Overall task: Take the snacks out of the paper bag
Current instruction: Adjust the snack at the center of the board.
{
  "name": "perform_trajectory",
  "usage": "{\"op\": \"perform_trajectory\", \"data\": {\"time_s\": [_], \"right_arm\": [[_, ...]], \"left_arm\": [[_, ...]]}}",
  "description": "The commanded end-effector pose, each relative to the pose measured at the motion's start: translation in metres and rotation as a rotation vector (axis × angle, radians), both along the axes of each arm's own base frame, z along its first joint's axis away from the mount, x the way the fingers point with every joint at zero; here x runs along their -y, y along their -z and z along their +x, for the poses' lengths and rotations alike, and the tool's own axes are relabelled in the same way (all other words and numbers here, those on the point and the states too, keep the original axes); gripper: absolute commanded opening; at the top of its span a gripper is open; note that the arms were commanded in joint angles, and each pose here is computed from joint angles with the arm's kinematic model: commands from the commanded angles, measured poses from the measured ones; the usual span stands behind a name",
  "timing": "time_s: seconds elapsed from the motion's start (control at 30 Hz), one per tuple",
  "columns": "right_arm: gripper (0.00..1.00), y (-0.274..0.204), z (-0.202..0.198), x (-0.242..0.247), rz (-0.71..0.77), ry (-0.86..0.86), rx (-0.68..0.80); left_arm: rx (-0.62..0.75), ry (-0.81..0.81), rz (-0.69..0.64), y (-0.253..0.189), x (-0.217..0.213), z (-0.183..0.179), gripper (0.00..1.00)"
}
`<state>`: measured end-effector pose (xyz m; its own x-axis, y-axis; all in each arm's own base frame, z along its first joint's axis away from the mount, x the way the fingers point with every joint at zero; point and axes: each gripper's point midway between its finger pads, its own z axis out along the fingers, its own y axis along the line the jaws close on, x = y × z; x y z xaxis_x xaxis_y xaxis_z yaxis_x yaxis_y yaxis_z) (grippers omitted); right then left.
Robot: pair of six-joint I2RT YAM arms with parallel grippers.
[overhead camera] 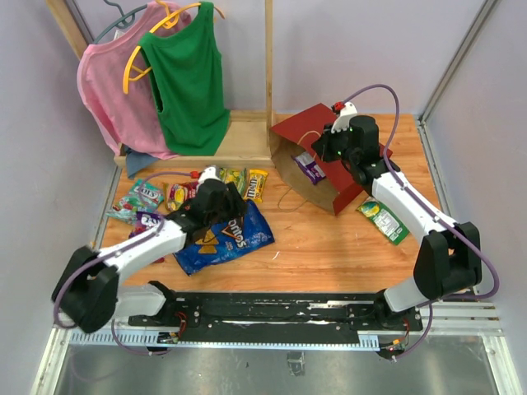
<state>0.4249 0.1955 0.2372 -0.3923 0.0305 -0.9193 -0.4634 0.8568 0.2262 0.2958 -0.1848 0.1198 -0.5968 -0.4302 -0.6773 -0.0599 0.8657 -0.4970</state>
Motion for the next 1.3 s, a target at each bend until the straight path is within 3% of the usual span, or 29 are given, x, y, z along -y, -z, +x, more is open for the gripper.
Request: {"op": "perform_trajectory", "data": {"time_s": [0.0,0.23,0.5,0.6,0.7,0.93,1.17,1.27], "right_arm": [[0.04,-0.007,0.001,-0.008,0.002,-0.019,0.02],[0.04,-0.007,-0.001,-0.003,-0.018,-0.005,0.026],[0.04,-0.005,0.001,0.001,-0.033,0.006,0.026],[0.04,-0.005,0.001,0.001,-0.035,0.009,0.027],[0.04,-0.004,0.001,0.002,-0.038,0.011,0.027],[0.04,-0.004,0.001,0.003,-0.04,0.013,0.026],[0.04,-0.008,-0.001,0.005,-0.042,0.021,0.036],[0.04,-0.009,-0.001,0.004,-0.038,0.018,0.037]], "left_arm": [[0.024,0.183,0.077,0.012,0.044,0.013,0.69],[-0.027,0.252,0.292,0.051,0.076,0.026,0.72],[-0.114,0.386,0.354,0.1,0.096,0.0,0.57],[-0.148,0.426,0.321,0.115,0.097,-0.015,0.49],[-0.142,0.546,0.255,0.118,0.117,-0.039,0.45],[-0.126,0.799,0.296,0.121,0.152,-0.092,0.45],[-0.109,0.781,0.333,0.108,0.135,-0.098,0.45],[-0.07,0.744,0.349,0.09,0.132,-0.089,0.5]]}}
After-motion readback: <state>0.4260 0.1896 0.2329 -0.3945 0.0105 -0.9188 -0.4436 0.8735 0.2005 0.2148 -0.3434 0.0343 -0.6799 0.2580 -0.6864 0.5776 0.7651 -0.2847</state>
